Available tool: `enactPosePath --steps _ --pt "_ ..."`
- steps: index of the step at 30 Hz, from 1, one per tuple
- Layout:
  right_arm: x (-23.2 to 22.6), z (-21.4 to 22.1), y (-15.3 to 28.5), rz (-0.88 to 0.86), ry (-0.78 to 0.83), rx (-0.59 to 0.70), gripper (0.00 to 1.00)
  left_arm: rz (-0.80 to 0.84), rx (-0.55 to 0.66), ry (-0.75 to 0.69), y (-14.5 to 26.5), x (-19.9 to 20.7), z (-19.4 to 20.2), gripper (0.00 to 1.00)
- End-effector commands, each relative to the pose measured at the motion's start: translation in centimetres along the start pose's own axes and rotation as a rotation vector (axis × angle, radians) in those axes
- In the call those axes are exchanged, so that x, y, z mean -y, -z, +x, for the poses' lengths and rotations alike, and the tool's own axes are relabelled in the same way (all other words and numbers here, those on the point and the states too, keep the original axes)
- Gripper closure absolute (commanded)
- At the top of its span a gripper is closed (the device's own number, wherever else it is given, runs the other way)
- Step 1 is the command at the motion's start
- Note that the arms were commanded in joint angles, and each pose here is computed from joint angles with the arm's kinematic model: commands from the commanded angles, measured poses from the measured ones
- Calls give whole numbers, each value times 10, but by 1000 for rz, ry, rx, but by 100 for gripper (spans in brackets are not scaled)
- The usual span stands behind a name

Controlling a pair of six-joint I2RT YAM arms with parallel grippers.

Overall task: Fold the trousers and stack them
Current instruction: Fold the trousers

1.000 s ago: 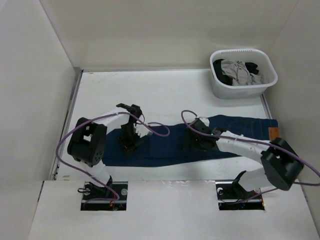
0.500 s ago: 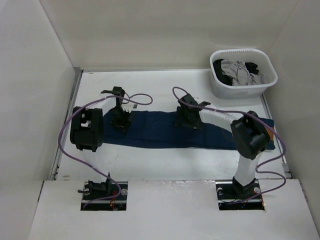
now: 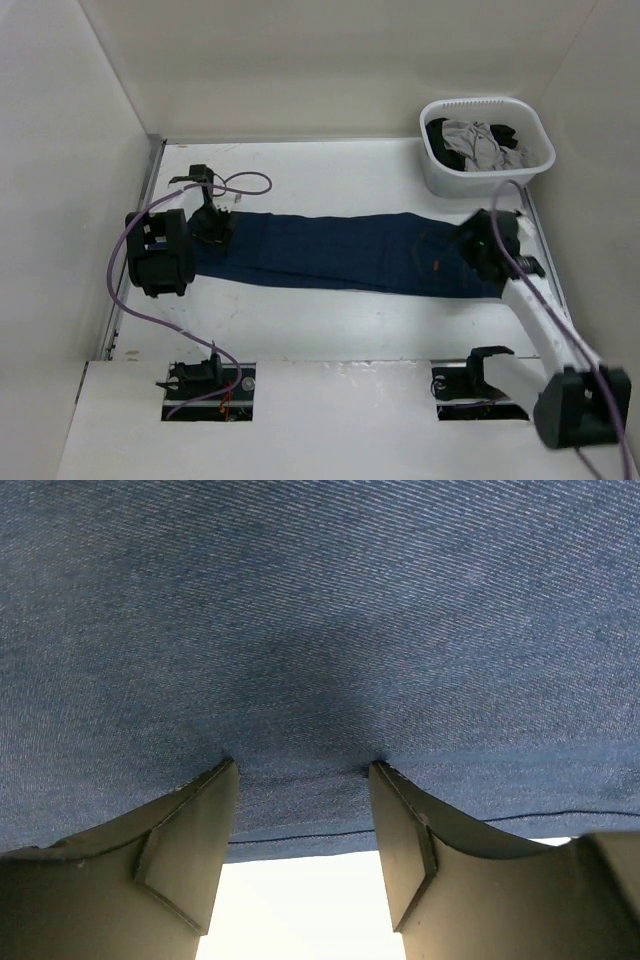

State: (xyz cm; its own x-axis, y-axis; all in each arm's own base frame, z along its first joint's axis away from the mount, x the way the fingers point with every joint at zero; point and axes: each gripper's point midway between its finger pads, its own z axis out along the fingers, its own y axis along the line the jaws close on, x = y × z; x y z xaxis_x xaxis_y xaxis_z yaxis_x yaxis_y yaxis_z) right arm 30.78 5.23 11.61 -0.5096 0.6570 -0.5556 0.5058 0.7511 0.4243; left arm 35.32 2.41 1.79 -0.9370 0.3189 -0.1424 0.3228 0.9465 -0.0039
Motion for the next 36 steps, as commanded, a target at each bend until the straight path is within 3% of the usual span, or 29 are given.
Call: enactPosePath --steps 1,5,7,13,18,21,26,29,36 --pt "68 0 13 120 -376 74 0 -12 38 1 -7 -10 -4 46" --pt "134 9 14 230 -671 136 0 5 32 6 -8 -2 7 46" --pt "153 8 7 279 -734 151 0 1 41 11 -7 -4 9 46" --pt "176 -19 -15 351 -776 186 0 -6 66 44 -1 -14 10 46" --pt "193 -18 -28 434 -805 148 0 -5 88 68 3 -18 10 46" --pt "194 -23 -33 440 -816 149 20 -8 90 78 5 -21 13 46" --pt "195 -27 -34 444 -804 152 75 -12 95 79 10 -23 14 46" --pt "194 -28 -35 442 -790 142 97 -13 97 82 12 -23 14 46" --pt "193 -47 -22 415 -683 203 100 -19 114 69 23 -18 16 46"
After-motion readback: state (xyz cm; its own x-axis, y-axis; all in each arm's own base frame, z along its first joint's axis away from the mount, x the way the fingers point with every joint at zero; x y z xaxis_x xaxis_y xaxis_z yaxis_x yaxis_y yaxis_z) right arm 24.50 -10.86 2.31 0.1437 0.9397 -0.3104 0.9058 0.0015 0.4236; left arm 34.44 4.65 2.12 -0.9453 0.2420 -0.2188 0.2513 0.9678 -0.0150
